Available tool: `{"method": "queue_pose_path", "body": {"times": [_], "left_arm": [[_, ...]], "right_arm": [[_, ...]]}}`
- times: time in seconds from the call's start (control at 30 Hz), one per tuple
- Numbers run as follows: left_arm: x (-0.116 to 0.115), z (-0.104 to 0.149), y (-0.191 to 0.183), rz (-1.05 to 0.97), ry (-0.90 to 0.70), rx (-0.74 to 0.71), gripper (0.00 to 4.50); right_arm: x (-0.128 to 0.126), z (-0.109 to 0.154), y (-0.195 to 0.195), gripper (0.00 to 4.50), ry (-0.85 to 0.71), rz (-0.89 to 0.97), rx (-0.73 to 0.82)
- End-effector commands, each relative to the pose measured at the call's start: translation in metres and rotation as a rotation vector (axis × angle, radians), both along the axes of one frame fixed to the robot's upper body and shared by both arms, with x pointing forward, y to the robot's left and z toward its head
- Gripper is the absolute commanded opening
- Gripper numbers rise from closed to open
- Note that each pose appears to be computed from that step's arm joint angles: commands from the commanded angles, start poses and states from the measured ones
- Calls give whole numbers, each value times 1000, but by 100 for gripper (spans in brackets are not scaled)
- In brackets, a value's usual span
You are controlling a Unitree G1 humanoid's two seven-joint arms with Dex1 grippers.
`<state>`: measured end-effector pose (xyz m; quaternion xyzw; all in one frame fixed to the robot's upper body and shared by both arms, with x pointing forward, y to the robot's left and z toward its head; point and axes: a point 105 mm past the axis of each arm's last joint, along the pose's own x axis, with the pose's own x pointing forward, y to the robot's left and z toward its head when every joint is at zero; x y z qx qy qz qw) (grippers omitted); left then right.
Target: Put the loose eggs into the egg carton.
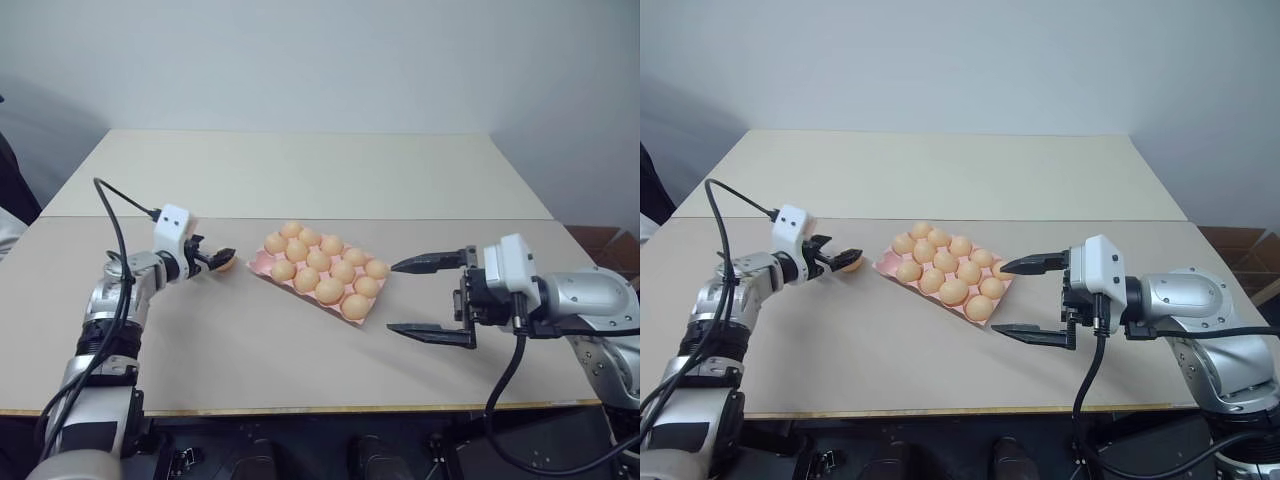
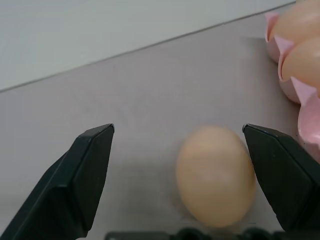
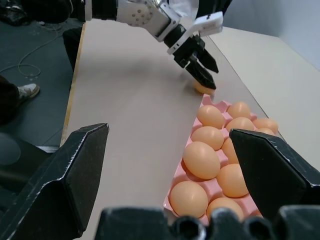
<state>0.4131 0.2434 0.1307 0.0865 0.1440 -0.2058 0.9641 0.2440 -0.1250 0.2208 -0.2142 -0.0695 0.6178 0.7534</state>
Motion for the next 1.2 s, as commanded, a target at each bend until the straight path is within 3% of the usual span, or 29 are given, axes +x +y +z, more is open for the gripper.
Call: {"method": "queue_pose_path", "body": {"times": [0.03, 0.13, 0.33, 0.43, 0.63, 0.93, 1.07, 1.2], "left_arm": [[3, 0, -5, -38, -5, 26, 448], [3, -6, -8, -41, 14, 15, 388], [1, 1, -4, -38, -24, 2, 200], [-1, 12, -4, -53, -55, 5, 169], [-13, 43, -40, -254, -153, -27, 169], [-16, 33, -83, -412, -126, -25, 169], [-10, 23, -85, -367, -114, 10, 296], [-12, 33, -82, -372, -149, -9, 422]], "right_arm": [[-4, 13, -2, 450, -51, -1, 10], [-4, 14, -2, 450, -54, -1, 12], [-3, 15, -1, 450, -58, 0, 11], [-2, 15, -1, 450, -60, -2, 11], [-2, 14, 0, 450, -61, -7, 12], [-4, 13, 0, 450, -61, -19, 13], [-5, 14, -1, 450, -64, -30, 14], [-6, 14, -1, 450, -66, -37, 15]]}}
